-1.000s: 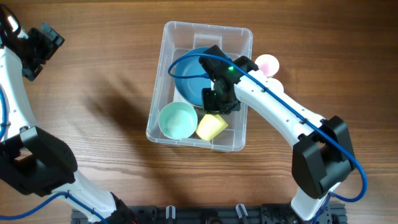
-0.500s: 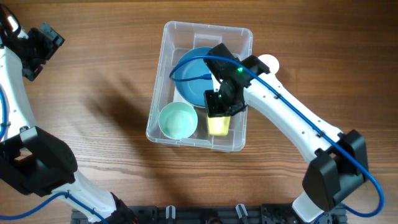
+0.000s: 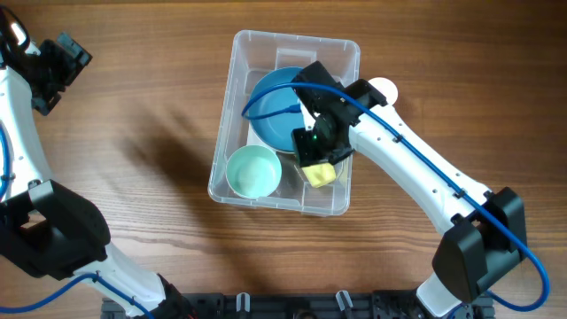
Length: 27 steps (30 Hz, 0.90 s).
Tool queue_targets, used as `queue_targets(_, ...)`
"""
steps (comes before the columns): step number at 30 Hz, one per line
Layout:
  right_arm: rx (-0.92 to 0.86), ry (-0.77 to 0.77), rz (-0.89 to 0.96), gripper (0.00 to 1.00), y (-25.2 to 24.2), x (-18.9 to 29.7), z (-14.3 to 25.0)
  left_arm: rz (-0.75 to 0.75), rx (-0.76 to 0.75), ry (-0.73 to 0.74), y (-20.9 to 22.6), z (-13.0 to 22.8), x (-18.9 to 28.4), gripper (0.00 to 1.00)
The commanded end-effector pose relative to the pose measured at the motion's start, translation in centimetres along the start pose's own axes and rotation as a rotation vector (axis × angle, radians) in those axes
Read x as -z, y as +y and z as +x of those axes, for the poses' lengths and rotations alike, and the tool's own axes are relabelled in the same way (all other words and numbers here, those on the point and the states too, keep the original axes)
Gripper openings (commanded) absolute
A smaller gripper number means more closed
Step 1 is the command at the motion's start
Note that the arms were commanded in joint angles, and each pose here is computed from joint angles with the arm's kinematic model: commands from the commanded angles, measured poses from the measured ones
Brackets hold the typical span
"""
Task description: Pack container
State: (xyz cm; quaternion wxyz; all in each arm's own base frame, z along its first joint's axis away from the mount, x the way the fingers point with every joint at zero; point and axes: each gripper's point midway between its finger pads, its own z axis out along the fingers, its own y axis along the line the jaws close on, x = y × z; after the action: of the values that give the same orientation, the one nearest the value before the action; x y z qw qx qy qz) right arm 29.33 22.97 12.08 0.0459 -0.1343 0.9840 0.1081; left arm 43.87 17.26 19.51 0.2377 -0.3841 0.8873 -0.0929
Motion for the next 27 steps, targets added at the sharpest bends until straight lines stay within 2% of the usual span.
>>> queue_targets(1, 0.121, -0.065, 0.030, 0.57, -0.3, -0.2, -1.3, 0.017, 0.001, -0.046, -0.6, -0.9, 1.7, 1.00)
queue_targets(9, 0.587, -0.062, 0.046, 0.70, -0.4, -3.3, -2.9, 0.017, 0.001, -0.047, -0.6, -0.9, 1.7, 1.00)
queue_targets(13, 0.789, -0.018, 0.052, 0.73, -0.9, -4.4, -2.6, 0.017, 0.001, -0.046, -0.6, -0.9, 1.7, 1.00)
queue_targets(18, 0.828, 0.021, 0.055, 0.71, -2.5, -4.7, -2.3, 0.017, 0.001, -0.047, -0.6, -0.9, 1.7, 1.00)
queue_targets(23, 0.801, 0.080, 0.051, 0.56, -3.9, -4.4, -1.2, 0.017, 0.001, -0.046, -0.6, -0.9, 1.7, 1.00)
queue_targets(27, 0.802, 0.111, 0.034, 0.53, -3.8, -3.8, -0.6, 0.017, 0.001, -0.046, -0.6, -0.9, 1.7, 1.00)
